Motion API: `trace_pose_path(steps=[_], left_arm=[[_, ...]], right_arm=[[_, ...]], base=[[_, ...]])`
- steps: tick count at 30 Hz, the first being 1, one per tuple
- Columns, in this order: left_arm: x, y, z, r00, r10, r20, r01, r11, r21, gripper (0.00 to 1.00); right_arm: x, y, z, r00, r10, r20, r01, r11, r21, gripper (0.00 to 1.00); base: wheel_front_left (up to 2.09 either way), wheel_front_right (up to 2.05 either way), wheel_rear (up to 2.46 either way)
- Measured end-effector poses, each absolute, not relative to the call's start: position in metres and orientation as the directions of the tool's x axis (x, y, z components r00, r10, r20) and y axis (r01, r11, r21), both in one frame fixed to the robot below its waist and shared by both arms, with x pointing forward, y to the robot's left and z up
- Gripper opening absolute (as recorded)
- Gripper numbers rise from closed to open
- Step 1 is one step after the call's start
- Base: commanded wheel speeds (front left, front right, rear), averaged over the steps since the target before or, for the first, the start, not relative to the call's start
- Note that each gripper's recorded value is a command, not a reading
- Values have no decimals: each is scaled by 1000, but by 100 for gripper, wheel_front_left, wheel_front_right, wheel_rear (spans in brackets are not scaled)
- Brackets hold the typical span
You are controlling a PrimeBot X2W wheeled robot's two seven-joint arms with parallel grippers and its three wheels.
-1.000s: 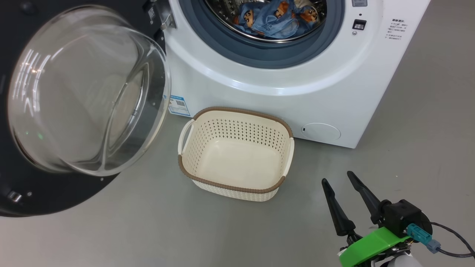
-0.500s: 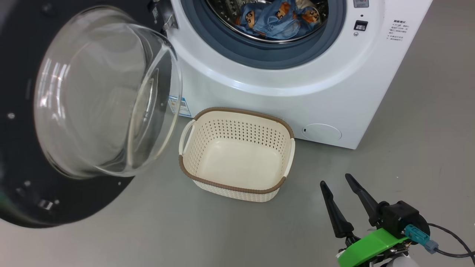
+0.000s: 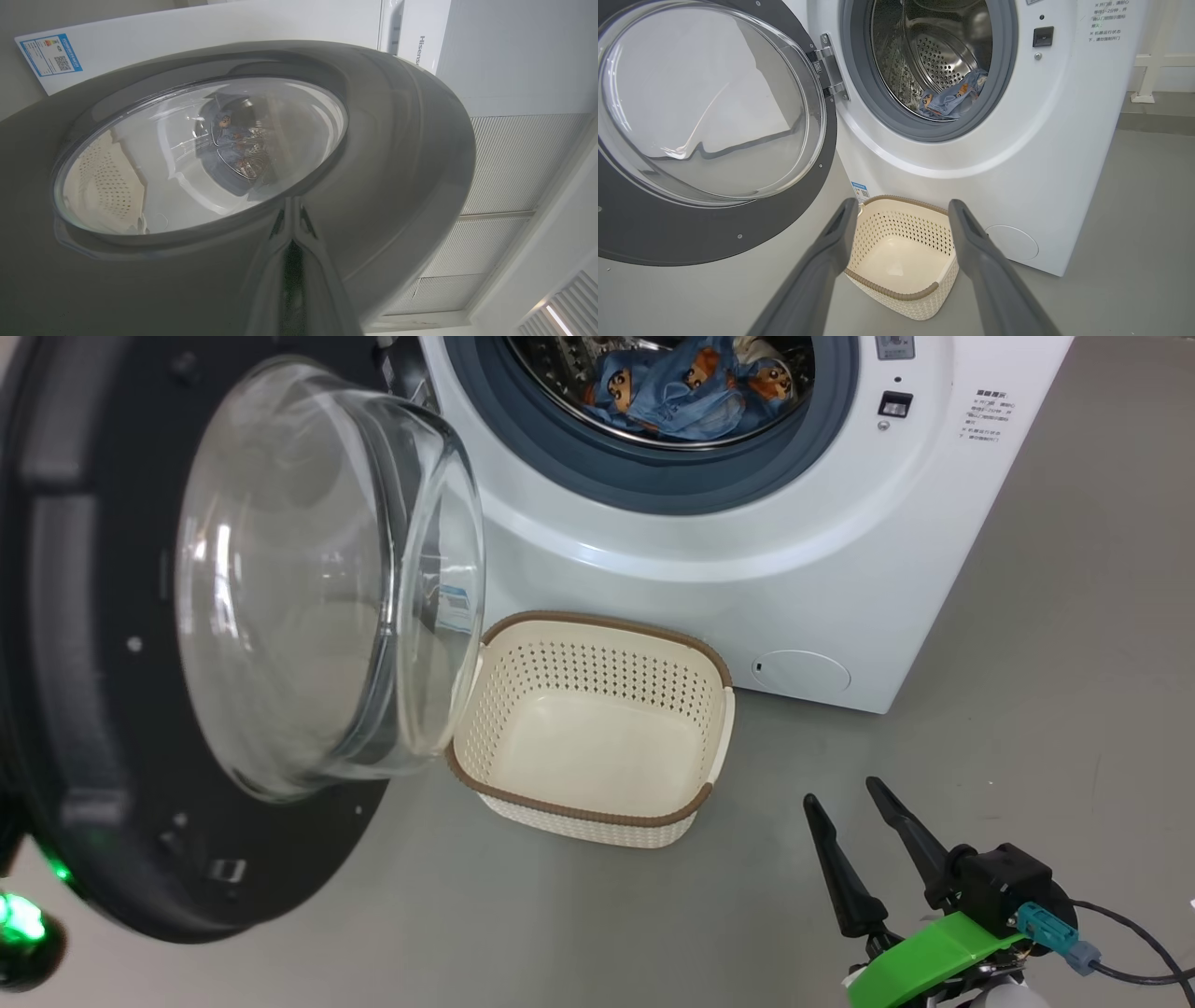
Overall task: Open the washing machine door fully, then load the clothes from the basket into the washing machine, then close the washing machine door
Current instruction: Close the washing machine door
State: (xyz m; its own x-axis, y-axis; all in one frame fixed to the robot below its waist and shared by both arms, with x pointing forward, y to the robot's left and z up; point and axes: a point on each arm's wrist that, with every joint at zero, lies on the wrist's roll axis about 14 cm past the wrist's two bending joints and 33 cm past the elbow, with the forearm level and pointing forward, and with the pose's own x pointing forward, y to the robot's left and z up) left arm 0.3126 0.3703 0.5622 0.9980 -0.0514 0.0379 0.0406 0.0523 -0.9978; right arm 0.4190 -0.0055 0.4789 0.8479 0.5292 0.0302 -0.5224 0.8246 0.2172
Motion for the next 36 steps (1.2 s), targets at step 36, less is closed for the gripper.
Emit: trace_pose_path(steps=[36], left_arm=[[391,185,567,862,-476,174,165,-63,-984,0]], right_arm=[[421,-73,469,939,345,-3,-334,911,242,100]], base=[[0,0,0]])
